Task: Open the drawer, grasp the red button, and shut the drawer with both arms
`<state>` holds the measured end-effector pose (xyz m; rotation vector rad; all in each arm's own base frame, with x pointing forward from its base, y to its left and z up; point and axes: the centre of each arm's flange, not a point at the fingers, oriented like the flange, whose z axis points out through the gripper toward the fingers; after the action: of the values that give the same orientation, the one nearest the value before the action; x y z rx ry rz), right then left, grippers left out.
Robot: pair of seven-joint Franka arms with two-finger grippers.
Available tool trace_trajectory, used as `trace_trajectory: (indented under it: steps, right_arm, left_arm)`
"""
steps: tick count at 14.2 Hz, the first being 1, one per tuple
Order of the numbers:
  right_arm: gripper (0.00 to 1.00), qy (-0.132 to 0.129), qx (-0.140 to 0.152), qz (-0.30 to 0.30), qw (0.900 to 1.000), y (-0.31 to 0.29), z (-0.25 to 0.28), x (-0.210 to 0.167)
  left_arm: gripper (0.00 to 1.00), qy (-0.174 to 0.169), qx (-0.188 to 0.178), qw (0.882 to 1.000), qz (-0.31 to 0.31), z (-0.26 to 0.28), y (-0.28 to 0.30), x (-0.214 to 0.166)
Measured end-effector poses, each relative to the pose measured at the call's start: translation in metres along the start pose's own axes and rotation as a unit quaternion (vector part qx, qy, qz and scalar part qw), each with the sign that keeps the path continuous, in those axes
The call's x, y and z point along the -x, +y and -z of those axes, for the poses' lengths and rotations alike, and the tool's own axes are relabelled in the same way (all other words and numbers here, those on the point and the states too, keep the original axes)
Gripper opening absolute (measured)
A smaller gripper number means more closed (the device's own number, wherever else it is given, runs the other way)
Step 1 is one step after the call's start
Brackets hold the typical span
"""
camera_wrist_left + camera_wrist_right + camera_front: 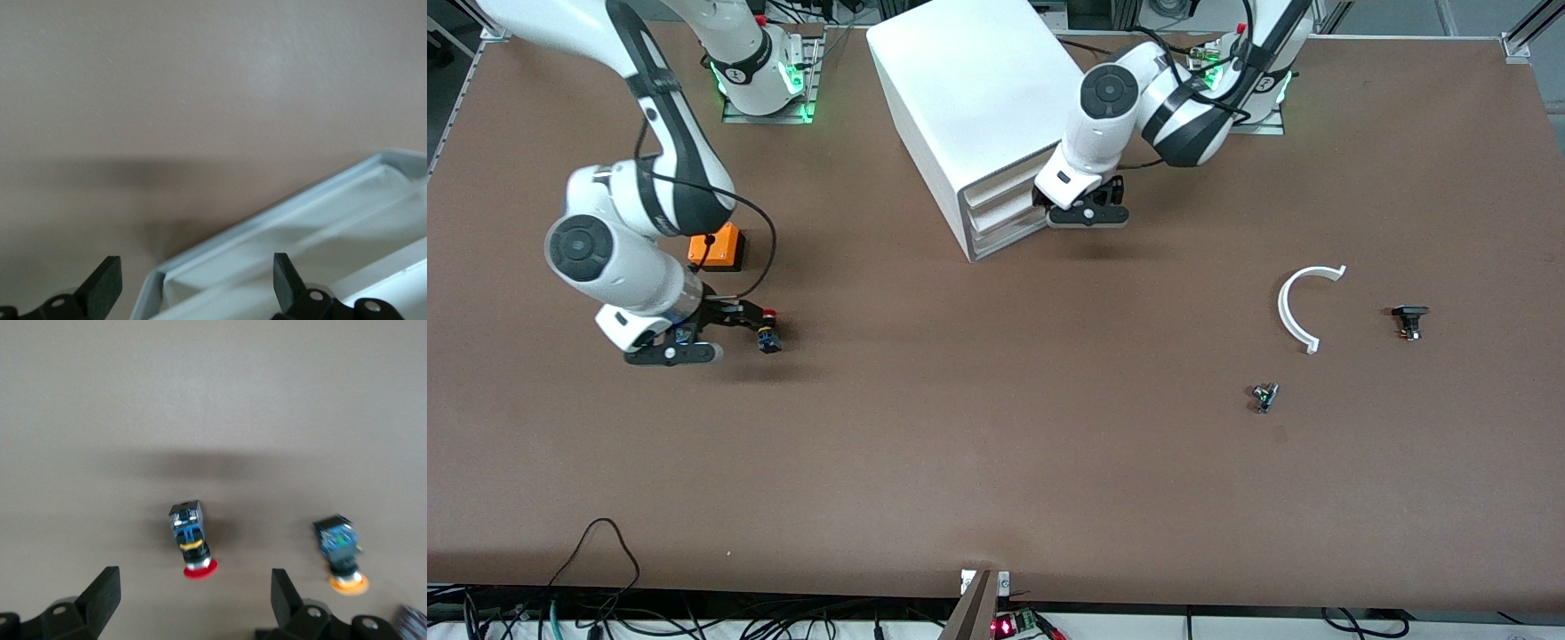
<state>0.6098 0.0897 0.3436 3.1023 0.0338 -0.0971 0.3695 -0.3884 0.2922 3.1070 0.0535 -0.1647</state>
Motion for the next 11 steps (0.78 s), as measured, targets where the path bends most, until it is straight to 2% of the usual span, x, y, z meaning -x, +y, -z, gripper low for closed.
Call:
trace_trajectory:
  steps: [3, 5, 7, 9, 11]
  right_arm:
    - [1.0, -0.028, 0.01, -0.013, 0.999, 0.004, 0.07, -0.003]
    - [1.0, -0.039, 0.013, -0.018, 0.999, 0.008, 0.113, -0.004]
    - [1.0, -0.027, 0.012, -0.023, 0.999, 0.012, 0.157, -0.006]
    - [1.0, -0.004, 0.01, -0.034, 0.999, 0.024, 0.188, -0.009]
    - [1.0, 0.016, 0.01, -0.056, 0.998, 0.05, 0.209, -0.013]
  left_arm:
    - [1.0, 0.009, 0.009, 1.0, 0.012, 0.005, -0.007, -0.012]
    - [1.0, 0.046, 0.038, 0.997, 0.05, 0.027, -0.031, -0.049]
    - [1.0, 0.091, 0.054, 0.989, 0.103, 0.068, -0.087, -0.108]
    - [1.0, 0.129, 0.047, 0.986, 0.096, 0.11, -0.15, -0.15]
    - [1.0, 0.131, 0.018, 0.989, 0.069, 0.15, -0.194, -0.162]
